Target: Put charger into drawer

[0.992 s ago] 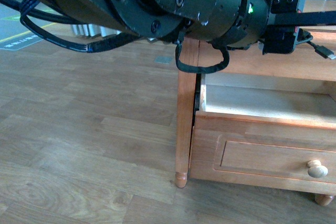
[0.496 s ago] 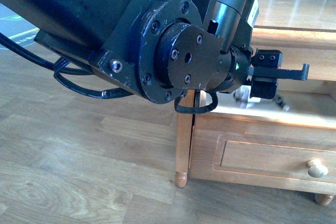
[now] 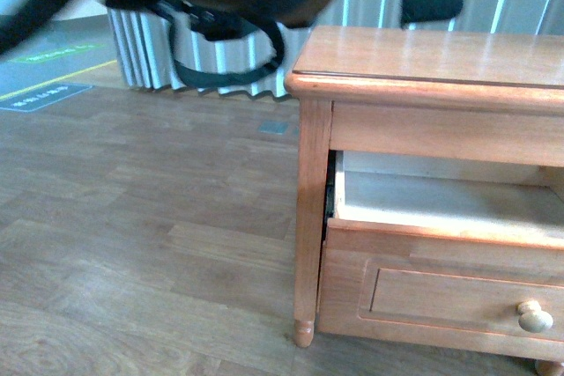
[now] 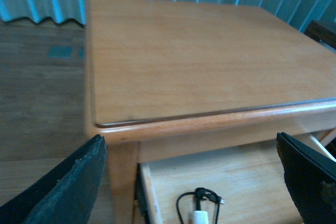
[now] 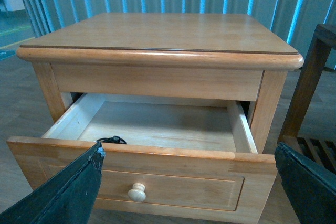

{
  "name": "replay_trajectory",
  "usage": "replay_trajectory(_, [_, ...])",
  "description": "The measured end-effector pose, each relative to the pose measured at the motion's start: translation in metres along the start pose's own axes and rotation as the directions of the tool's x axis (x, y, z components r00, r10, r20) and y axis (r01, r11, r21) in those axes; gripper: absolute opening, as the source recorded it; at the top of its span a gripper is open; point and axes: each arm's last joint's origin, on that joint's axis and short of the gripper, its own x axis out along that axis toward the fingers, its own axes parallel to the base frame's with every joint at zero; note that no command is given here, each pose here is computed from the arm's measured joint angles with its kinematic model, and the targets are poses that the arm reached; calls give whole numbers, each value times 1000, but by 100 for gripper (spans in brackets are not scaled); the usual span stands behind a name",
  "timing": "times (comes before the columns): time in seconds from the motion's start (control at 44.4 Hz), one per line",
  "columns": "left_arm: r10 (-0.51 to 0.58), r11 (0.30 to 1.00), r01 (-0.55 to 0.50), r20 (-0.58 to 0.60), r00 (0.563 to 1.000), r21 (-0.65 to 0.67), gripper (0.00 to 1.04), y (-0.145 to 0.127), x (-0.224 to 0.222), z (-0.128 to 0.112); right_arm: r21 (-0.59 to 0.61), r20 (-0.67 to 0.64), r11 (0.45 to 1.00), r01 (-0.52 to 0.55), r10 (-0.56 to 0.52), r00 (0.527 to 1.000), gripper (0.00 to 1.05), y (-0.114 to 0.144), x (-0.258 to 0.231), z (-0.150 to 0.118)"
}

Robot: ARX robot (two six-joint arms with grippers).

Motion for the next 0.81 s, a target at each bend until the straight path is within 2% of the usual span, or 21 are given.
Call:
replay_trajectory(0.113, [61, 998, -61, 48, 997, -5, 99, 17, -42, 13, 0, 0, 1000, 0, 0, 1000, 96, 0, 0, 0])
replay_trajectory(0.248, [171, 985, -169, 64, 983, -31, 99, 48, -107, 12, 0, 0, 1000, 0, 0, 1000, 96, 0, 0, 0])
replay_trajectory(0.428, [306, 946, -300, 36, 951, -122, 99, 79, -178, -8, 0, 0, 1000, 0, 0, 1000, 96, 0, 0, 0])
replay_trajectory(0.541, [409, 905, -401, 27, 912, -144, 99, 88, -207, -25, 0, 0, 1000, 0, 0, 1000, 96, 0, 0, 0])
replay_trajectory(0.721, [414, 900, -402, 47, 909, -167, 98, 89, -214, -26, 0, 0, 1000, 0, 0, 1000, 96, 0, 0, 0])
replay_trajectory(0.811, [365, 930, -357, 109, 925, -83, 86, 93, -216, -33, 0, 0, 1000, 2, -2, 1000, 96, 0, 0, 0])
